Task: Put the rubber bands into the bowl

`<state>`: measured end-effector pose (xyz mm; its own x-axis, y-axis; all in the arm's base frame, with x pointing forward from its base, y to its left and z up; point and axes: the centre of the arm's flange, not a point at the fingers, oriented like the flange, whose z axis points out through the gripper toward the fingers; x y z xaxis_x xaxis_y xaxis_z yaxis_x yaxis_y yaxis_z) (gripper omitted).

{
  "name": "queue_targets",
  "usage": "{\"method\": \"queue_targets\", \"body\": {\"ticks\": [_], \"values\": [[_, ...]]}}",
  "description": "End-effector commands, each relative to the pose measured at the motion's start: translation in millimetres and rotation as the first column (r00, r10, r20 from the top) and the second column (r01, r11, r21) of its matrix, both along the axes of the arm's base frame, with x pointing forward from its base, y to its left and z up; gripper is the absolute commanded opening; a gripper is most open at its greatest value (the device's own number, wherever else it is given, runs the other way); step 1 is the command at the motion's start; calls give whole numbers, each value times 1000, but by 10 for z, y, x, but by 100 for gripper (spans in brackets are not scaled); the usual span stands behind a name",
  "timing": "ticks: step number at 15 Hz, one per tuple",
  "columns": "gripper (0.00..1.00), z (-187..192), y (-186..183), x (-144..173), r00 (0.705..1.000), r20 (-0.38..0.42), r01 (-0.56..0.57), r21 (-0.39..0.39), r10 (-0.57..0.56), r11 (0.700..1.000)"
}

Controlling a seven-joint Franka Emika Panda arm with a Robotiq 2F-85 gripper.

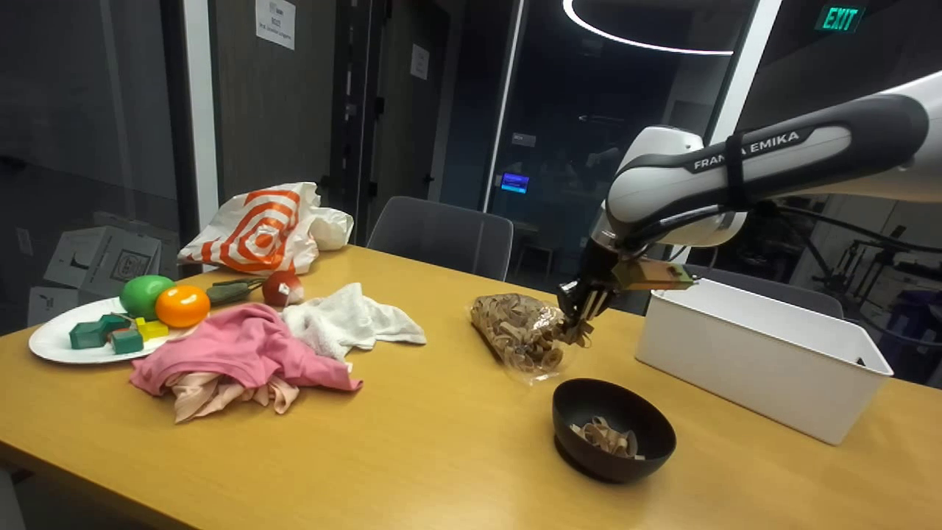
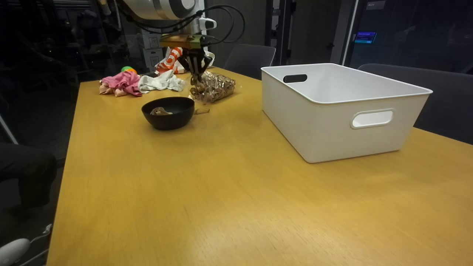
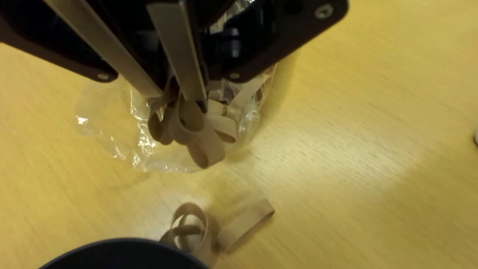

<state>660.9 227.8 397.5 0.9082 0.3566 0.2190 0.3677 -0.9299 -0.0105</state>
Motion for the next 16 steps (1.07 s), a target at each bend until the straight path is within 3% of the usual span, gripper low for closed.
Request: {"method": "queue_targets", "body": {"ticks": [1, 7, 13, 14, 16], "values": [[3, 280, -192, -341, 996, -84, -4, 2, 4, 1000], [3, 176, -375, -751, 977, -214, 19, -25, -24, 1000], [3, -204, -224, -972, 957, -290, 1, -33, -11, 999], [27, -238, -216, -993, 954, -301, 2, -34, -12, 999], [43, -250, -233, -1020, 952, -305, 5, -40, -17, 999]]}}
